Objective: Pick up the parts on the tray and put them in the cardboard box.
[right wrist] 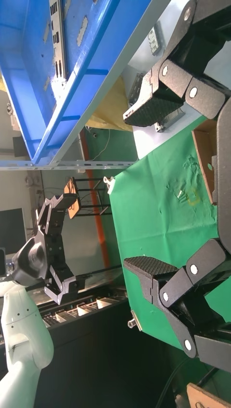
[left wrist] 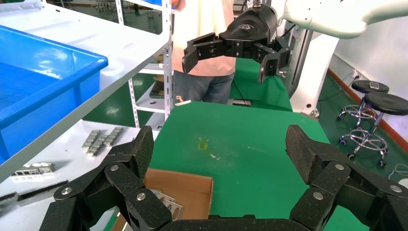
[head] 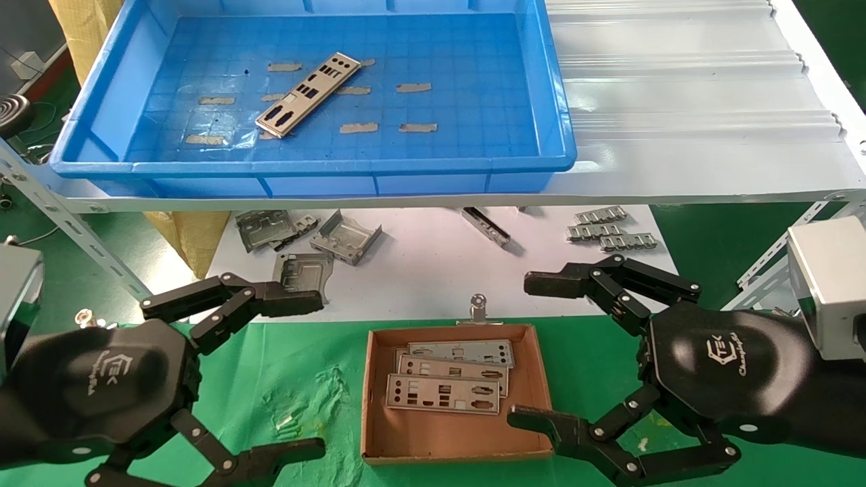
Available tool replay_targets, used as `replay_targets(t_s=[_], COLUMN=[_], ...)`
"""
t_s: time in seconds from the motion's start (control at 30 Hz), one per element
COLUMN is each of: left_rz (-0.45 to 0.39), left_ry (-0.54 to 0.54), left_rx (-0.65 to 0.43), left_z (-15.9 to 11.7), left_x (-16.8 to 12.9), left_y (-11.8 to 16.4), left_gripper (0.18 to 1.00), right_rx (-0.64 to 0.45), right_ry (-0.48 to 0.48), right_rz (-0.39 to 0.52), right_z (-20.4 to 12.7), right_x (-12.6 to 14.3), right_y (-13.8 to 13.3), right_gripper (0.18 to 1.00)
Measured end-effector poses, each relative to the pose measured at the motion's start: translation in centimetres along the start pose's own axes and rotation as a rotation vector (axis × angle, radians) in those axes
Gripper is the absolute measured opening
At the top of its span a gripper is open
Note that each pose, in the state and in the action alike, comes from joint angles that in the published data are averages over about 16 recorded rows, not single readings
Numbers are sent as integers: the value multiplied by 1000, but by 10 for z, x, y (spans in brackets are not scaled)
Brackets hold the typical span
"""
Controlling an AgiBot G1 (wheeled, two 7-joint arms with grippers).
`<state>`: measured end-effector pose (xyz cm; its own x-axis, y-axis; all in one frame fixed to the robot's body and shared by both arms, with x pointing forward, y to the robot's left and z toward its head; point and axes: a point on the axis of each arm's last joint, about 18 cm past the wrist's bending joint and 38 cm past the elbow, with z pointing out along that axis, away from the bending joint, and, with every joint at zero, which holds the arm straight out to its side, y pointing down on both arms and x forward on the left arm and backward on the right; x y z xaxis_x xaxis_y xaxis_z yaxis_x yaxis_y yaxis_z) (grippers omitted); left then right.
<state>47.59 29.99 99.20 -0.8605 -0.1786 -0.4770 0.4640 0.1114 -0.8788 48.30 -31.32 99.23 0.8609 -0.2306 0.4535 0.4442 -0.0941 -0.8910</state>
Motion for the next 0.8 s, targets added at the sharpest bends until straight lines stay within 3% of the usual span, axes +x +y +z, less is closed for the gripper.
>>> replay_targets(t_s=[0.8], left_rz=[0], left_ry=[0], left_rx=[0], left_z=[0], left_x=[0], left_y=[0], left_gripper=[1001], right_rx=[0], right_ry=[0], right_rz=[0], right_z=[0], right_x=[0], right_y=[0], right_gripper=[1000])
